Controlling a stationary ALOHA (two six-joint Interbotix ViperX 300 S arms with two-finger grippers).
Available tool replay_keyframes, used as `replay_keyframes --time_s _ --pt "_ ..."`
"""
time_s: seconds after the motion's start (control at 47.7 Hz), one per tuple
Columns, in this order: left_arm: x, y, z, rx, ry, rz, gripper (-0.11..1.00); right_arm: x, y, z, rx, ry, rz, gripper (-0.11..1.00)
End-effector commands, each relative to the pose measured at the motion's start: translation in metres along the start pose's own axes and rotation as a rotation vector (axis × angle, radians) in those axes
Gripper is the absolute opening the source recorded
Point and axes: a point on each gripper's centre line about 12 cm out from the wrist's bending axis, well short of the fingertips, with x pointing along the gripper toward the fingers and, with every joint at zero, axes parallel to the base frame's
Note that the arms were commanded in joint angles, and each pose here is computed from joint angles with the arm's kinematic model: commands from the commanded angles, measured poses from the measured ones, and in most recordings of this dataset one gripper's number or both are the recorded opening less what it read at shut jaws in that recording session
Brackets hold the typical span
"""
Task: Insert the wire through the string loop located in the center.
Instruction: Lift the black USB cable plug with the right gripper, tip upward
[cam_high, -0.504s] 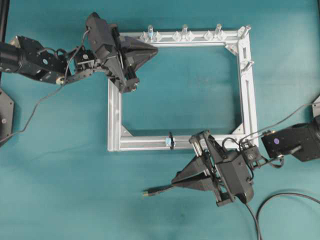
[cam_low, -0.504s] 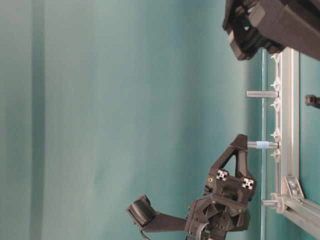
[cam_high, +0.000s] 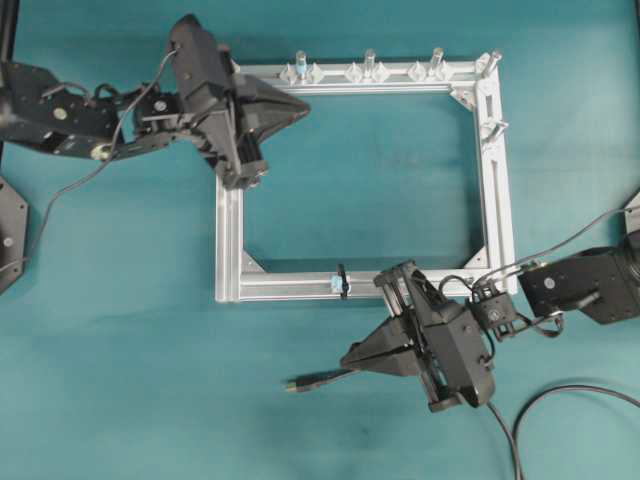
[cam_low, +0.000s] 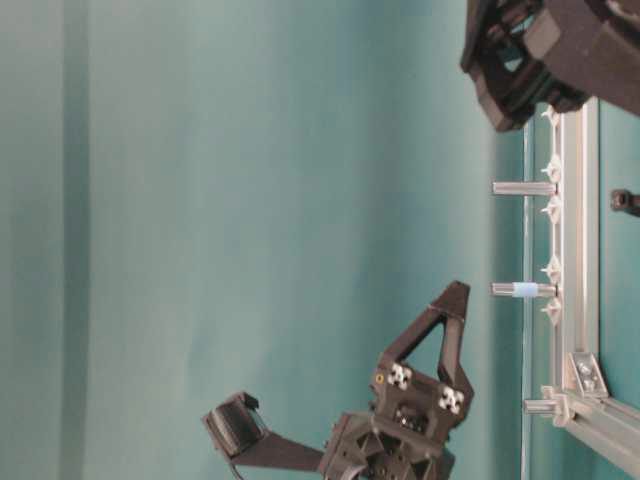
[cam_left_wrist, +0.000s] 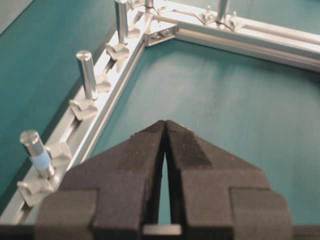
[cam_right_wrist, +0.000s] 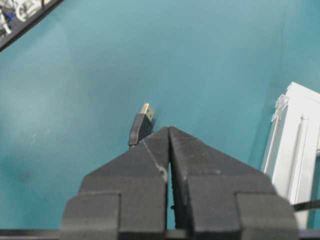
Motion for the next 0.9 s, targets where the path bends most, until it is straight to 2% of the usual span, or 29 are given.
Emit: replay_keyframes --time_s 0.0,0.357,0.441,0.567,0.881 --pt "-0.006 -0.005 0.007 0.003 -0.022 -0.016 0.0 0.003 0.0 0.013 -0.002 -0.032 0.001 0.0" --pt "-0.007 -0.015 0.004 0.014 -0.012 -0.042 0.0 0.006 0.0 0.014 0.024 -0.008 -0.001 0.01" --pt "-0.007 -0.016 0.003 0.014 -0.011 -0.043 0.0 0.006 0.0 0.014 0.045 -0.006 -0.001 0.12" --pt "-0.008 -0.016 0.003 0.013 -0.011 -0.043 0.0 0.006 0.0 0.014 0.076 -0.006 -0.001 0.45" --pt "-0.007 -0.016 0.003 0.013 -0.008 -0.043 0.0 0.011 0.002 0.004 0.098 0.015 0.003 0.46"
